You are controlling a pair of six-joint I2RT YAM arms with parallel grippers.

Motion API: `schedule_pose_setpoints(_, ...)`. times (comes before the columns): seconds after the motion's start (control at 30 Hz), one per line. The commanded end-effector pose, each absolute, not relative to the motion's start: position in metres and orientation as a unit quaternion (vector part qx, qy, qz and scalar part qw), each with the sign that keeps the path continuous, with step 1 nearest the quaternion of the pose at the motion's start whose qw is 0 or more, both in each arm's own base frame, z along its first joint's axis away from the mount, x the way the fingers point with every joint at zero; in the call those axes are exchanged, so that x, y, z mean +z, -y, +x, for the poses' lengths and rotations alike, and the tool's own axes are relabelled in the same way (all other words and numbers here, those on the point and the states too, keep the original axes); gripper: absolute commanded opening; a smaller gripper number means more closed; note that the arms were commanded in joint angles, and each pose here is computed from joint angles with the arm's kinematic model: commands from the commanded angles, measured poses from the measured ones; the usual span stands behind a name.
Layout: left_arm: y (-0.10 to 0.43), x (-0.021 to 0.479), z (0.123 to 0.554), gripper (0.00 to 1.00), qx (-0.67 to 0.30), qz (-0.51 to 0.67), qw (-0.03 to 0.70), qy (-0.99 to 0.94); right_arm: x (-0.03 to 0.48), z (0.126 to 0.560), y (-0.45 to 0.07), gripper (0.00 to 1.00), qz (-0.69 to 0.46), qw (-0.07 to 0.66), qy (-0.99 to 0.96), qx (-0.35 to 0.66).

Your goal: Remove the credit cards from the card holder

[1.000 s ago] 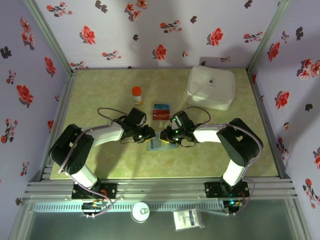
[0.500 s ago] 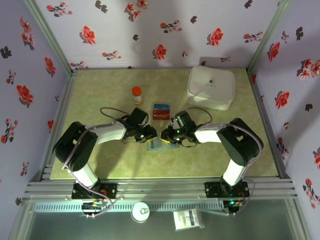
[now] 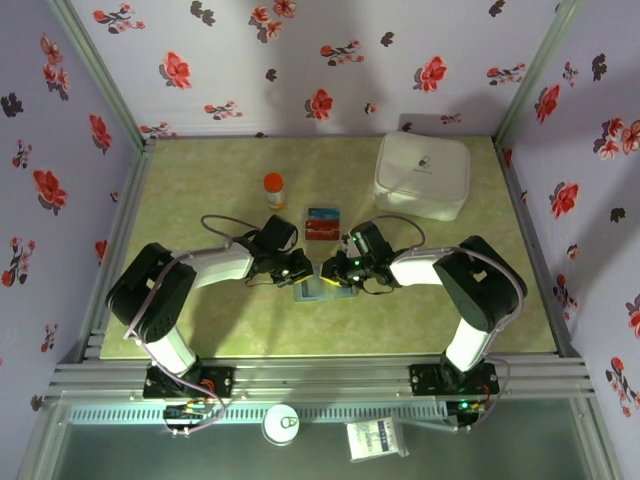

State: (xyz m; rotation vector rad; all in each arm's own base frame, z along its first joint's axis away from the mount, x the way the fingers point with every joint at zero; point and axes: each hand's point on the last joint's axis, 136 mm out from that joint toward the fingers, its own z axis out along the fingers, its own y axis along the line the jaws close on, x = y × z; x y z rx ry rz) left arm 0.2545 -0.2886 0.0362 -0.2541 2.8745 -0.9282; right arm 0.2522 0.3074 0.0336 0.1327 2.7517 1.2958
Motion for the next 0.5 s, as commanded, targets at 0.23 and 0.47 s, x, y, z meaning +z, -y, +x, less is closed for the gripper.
schedule_pose_setpoints(0.23,0.31,0.076,0.26,0.17,-0.34,-0.07,0.074,-0.935,0.084,0.257,-0.274,0.2,0.025,0.106,-0.918,0.382)
schedule_pose_setpoints(0.47,0.338,0.077,0.26,0.18,-0.345,-0.045,0.064,-0.935,0.099,0.254,-0.241,0.21,0.032,0.136,-0.928,0.346)
